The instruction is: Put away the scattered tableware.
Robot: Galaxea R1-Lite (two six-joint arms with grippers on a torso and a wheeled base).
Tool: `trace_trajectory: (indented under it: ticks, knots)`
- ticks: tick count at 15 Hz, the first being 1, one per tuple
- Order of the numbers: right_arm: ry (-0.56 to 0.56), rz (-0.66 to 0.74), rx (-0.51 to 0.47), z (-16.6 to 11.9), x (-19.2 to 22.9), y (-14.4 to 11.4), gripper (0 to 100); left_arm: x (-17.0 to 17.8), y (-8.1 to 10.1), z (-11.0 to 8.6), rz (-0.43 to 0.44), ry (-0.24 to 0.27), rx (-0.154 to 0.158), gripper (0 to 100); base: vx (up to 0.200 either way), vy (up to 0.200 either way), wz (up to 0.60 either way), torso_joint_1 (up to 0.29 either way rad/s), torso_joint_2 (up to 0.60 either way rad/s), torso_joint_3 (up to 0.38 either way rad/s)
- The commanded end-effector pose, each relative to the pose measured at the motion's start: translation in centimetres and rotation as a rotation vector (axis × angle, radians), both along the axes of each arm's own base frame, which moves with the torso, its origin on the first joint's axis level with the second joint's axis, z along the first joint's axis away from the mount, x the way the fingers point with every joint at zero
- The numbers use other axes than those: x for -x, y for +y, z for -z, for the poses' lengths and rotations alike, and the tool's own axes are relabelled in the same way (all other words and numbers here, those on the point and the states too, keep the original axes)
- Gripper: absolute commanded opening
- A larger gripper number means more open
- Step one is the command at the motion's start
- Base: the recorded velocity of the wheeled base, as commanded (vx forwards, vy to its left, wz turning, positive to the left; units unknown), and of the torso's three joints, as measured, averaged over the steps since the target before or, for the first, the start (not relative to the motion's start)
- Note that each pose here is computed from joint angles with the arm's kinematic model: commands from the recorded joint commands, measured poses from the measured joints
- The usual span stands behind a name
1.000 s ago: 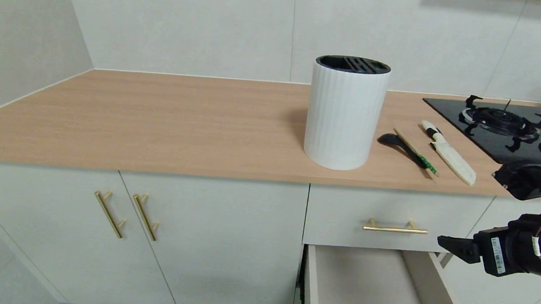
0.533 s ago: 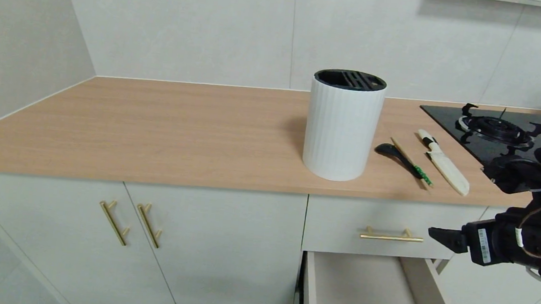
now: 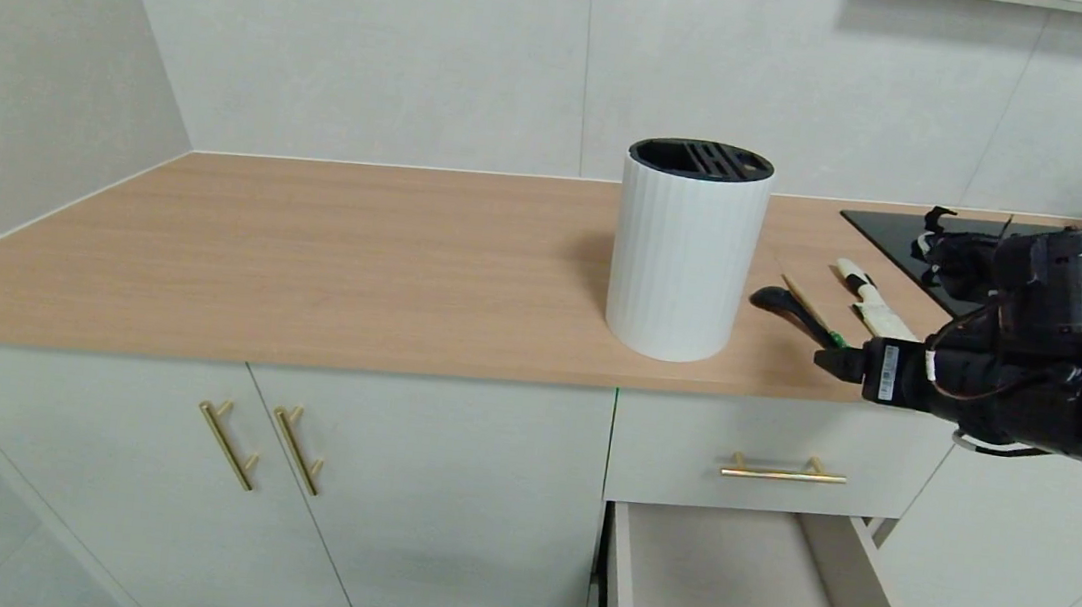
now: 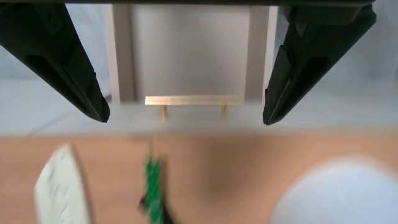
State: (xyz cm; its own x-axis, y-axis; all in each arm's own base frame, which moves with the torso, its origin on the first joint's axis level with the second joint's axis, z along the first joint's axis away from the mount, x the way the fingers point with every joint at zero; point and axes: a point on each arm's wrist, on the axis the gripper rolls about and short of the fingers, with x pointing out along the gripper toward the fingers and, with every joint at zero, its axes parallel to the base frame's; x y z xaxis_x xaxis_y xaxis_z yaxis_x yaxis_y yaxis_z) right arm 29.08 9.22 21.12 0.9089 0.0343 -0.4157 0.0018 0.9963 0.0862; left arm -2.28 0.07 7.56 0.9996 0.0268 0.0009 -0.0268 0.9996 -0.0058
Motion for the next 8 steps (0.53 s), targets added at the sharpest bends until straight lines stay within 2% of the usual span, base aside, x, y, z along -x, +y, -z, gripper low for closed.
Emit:
trace_trajectory:
  ticks: [1,3,8]
  knots:
    - [-0.003,0.032,0.007,1.4,-1.6,0.1,100,0.0,0.0,0.0,-0.001,0.001,0.0,100,0.0,0.0,0.0,0.0,0.0,0.0]
    - [-0.032,0.097,0.027,2.1,-2.5,0.1,100,0.0,0.0,0.0,-0.001,0.001,0.0,100,0.0,0.0,0.0,0.0,0.0,0.0]
    - [-0.025,0.118,0.037,3.0,-3.4,-0.4,100,0.0,0.0,0.0,-0.001,0.001,0.0,100,0.0,0.0,0.0,0.0,0.0,0.0]
